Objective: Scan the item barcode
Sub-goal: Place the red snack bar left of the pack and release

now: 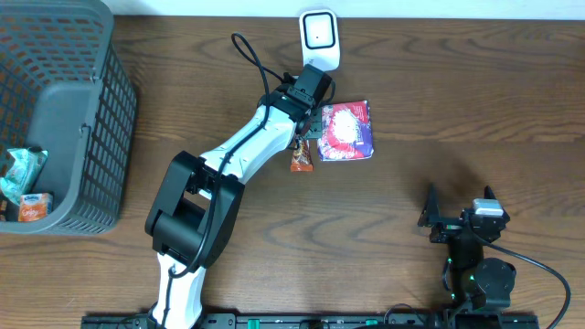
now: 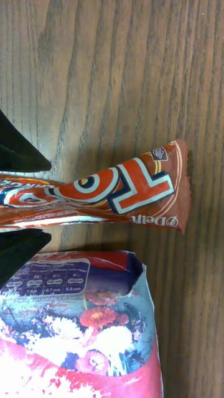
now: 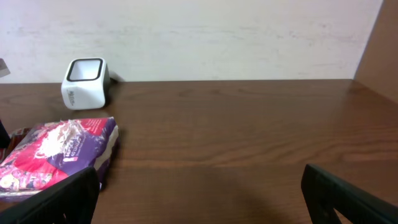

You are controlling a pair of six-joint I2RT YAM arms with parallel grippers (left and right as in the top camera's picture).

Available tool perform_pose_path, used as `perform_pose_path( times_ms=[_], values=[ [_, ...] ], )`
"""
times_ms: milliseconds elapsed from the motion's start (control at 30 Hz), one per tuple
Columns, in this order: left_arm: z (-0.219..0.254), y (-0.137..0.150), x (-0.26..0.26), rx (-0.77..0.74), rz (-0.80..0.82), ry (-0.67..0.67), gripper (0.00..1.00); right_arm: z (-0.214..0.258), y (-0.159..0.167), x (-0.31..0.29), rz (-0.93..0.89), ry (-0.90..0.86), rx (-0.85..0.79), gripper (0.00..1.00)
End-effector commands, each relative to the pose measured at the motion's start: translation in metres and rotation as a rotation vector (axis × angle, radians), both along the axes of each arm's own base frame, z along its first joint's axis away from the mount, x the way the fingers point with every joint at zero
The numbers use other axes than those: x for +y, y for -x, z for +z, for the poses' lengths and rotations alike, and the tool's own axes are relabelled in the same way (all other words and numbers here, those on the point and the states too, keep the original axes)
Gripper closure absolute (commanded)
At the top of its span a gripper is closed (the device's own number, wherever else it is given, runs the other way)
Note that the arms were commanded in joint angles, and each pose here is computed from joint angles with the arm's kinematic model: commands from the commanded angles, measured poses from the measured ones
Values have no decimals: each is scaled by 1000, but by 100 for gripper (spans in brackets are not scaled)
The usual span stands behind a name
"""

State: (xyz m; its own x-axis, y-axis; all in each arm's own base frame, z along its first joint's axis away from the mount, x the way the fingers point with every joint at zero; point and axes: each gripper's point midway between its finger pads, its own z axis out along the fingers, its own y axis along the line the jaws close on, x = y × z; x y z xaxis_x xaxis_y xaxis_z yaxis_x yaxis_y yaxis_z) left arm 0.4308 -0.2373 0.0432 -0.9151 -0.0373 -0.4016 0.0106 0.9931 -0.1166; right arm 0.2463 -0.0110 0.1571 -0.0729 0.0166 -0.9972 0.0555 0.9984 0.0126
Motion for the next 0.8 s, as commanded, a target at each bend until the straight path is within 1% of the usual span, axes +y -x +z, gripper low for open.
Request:
perform_pose_path(
  times_ms=[0, 100, 267, 333, 367, 467, 500, 567, 767],
  values=[
    [36, -15, 5, -83, -15, 11, 69, 0, 0, 2, 9, -10, -1, 1],
    [86, -24, 15, -177, 4, 57, 69, 0, 0, 2, 9, -10, -1, 1],
    [170, -27, 47, -333, 66, 130, 67, 0, 0, 2, 9, -10, -1, 1],
    [201, -26, 64, -394, 97, 154, 58, 0, 0, 2, 9, -10, -1, 1],
    [217, -24, 74, -427, 115, 166, 56, 0, 0, 2, 9, -10, -1, 1],
    [260, -18, 105, -522, 151, 176, 54, 0, 0, 2, 9, -10, -1, 1],
    [278, -14, 120, -563, 169, 174, 51, 0, 0, 2, 9, -10, -1, 1],
    [298, -8, 140, -614, 194, 169, 50, 0, 0, 2, 9, -10, -1, 1],
    [359, 19, 221, -771, 358, 153, 49, 0, 0, 2, 9, -10, -1, 1]
  ],
)
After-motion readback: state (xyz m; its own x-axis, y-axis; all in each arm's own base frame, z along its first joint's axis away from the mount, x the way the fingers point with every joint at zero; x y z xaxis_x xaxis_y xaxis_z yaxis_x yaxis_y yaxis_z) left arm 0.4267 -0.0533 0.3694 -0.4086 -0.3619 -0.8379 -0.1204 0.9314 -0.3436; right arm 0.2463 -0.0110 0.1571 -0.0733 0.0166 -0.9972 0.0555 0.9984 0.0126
